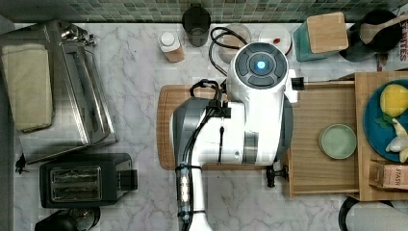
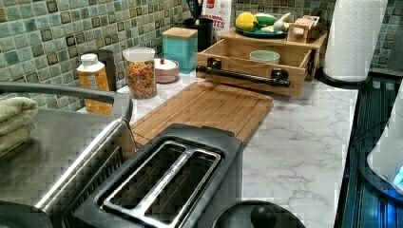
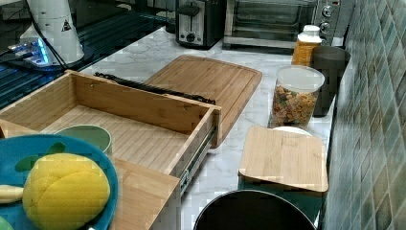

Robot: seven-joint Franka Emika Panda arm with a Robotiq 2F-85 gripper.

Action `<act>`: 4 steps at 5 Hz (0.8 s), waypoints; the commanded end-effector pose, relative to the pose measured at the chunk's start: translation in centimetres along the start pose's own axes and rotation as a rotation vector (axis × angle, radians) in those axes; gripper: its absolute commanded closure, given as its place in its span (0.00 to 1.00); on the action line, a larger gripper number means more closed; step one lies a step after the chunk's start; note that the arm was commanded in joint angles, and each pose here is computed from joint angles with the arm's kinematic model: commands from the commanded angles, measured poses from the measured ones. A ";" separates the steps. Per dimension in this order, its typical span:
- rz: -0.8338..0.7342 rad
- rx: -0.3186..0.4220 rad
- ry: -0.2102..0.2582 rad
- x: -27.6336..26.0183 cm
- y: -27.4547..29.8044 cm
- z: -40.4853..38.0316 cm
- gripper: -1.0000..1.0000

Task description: Close the drawer.

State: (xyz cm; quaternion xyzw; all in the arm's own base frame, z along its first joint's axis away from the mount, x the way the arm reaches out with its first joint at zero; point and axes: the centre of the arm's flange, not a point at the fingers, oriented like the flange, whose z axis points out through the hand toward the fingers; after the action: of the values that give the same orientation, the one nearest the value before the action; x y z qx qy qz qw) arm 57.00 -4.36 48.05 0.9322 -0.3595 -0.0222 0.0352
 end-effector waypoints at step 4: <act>-0.458 0.055 0.012 -5.2 -1.9 3.0 1.00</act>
State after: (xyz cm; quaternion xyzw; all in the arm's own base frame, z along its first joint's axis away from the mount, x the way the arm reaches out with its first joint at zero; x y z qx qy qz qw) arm 56.67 -4.06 44.01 0.9733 -0.2262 -0.0232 0.0312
